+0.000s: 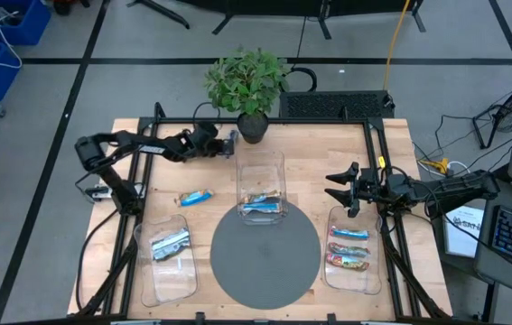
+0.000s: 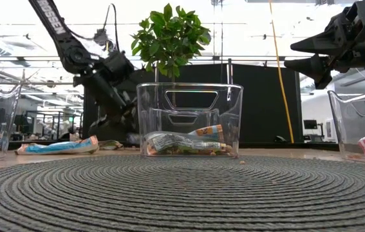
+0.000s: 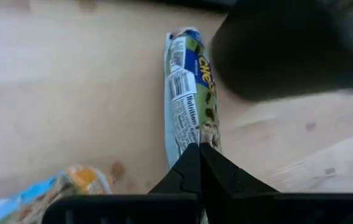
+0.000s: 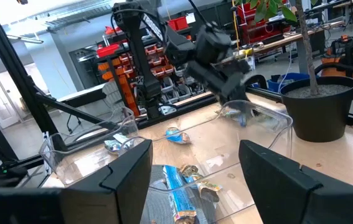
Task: Pick and place Granola Bars by type
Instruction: Put the green granola bar into the left transparent bin
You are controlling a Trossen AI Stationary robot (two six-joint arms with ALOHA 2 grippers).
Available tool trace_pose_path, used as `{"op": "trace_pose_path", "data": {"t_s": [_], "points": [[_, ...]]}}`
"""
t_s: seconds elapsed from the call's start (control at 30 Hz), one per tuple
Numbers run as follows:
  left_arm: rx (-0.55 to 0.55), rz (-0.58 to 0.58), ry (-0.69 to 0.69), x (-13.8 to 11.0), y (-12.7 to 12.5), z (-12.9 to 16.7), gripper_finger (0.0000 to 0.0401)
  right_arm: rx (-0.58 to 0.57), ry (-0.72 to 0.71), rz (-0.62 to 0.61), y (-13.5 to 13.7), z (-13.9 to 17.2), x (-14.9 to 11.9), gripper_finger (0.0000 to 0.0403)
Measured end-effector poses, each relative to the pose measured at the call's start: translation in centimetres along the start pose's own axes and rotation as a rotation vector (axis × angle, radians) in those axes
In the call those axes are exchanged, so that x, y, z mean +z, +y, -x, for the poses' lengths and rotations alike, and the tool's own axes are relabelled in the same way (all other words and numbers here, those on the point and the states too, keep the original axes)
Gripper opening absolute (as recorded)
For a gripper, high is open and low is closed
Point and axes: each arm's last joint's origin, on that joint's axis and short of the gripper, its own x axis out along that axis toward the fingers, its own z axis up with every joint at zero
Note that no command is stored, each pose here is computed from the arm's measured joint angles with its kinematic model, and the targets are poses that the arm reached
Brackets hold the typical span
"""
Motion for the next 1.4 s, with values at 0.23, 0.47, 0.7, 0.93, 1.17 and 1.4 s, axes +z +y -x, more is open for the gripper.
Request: {"op": "trace_pose_path", "data": {"t_s": [0.23,0.47,0.7,0.93,1.17,1.4], "points": [[-0.071,-0.058,-0.102,1.5,-1.7,3.7,0.0001,0.000,0.000,0.000,0.0,0.0,0.0,0.0233],[-0.053,-0.061,-0.123,1.7,-2.2,8.1,0.0001,0.000,0.001,0.000,0.0,0.0,0.0,0.0233],[-0.129,-0.090,-0.154,1.6,-2.6,13.6,0.0001,0.000,0.000,0.000,0.0,0.0,0.0,0.0233],[-0.277,-0.199,-0.046,-0.1,-2.2,18.7,0.0000,0.000,0.000,0.000,0.0,0.0,0.0,0.0233],[-0.350,-0.383,0.131,-2.1,-1.5,22.6,0.0000,0.000,0.000,0.000,0.0,0.0,0.0,0.0233],[-0.399,-0.571,0.152,-1.2,-3.7,28.3,0.0000,0.000,0.000,0.000,0.0,0.0,0.0,0.0233]]}}
